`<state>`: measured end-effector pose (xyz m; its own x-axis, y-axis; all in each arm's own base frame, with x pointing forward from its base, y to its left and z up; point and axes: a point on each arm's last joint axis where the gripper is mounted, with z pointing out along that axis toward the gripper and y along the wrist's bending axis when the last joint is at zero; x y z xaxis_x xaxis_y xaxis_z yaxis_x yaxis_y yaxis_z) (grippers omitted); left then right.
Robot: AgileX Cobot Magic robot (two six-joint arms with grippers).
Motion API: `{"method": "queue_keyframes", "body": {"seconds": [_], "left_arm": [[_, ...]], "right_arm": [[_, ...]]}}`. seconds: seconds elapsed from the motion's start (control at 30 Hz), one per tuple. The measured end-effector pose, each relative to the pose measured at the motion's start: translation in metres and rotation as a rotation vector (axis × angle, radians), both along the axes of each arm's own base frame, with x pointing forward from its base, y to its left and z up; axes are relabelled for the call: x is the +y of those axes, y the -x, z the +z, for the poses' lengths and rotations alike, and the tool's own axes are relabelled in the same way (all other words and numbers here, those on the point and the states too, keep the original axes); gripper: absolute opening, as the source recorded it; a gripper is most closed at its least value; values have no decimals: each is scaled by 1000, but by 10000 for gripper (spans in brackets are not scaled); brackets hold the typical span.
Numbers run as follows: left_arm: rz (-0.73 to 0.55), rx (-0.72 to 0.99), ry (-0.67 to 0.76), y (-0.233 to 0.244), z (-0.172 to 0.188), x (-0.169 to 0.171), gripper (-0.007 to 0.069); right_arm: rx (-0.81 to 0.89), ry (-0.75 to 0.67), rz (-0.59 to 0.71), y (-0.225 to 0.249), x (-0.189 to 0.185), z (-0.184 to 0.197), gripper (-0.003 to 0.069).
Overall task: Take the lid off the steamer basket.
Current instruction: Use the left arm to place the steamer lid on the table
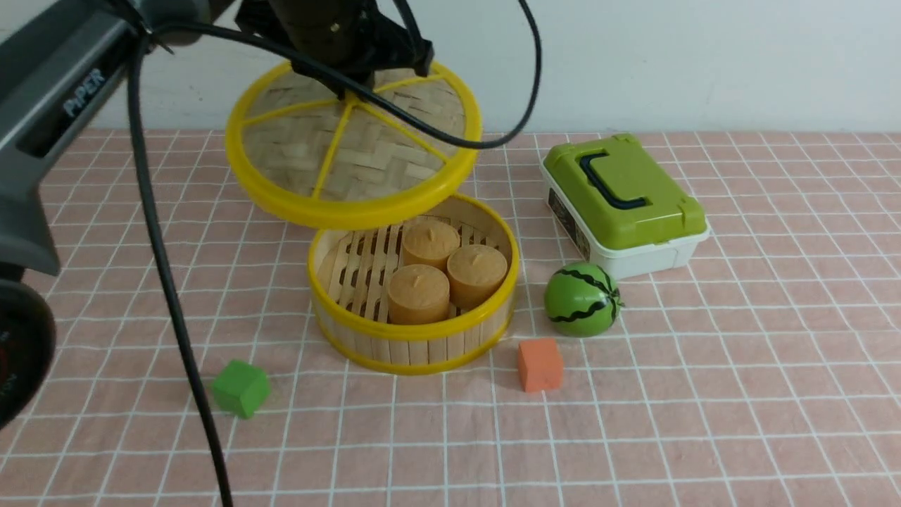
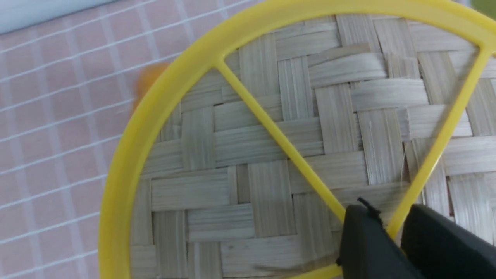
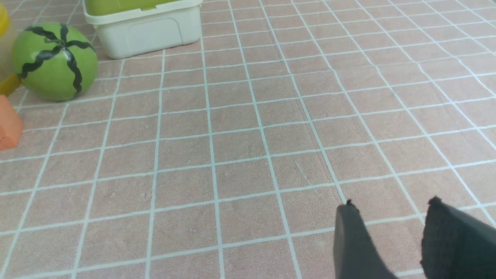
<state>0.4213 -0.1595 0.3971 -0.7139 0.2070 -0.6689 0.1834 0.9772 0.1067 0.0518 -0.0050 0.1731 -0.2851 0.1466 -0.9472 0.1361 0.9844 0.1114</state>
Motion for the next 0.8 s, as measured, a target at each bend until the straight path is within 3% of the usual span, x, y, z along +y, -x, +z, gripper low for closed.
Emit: {"method": "queue_keyframes", "body": {"seconds": [0.27,0.47,0.8], "left_arm": [[198,37,-31,-10,-3,72,114],[367,240,-56,-21,-79,129,113],[377,236,-22,-39,-152,143,113]], "right_arm": [[0,0,0,0,0,0,242],[0,0,0,0,0,0,242],[0,0,0,0,0,0,242]]}}
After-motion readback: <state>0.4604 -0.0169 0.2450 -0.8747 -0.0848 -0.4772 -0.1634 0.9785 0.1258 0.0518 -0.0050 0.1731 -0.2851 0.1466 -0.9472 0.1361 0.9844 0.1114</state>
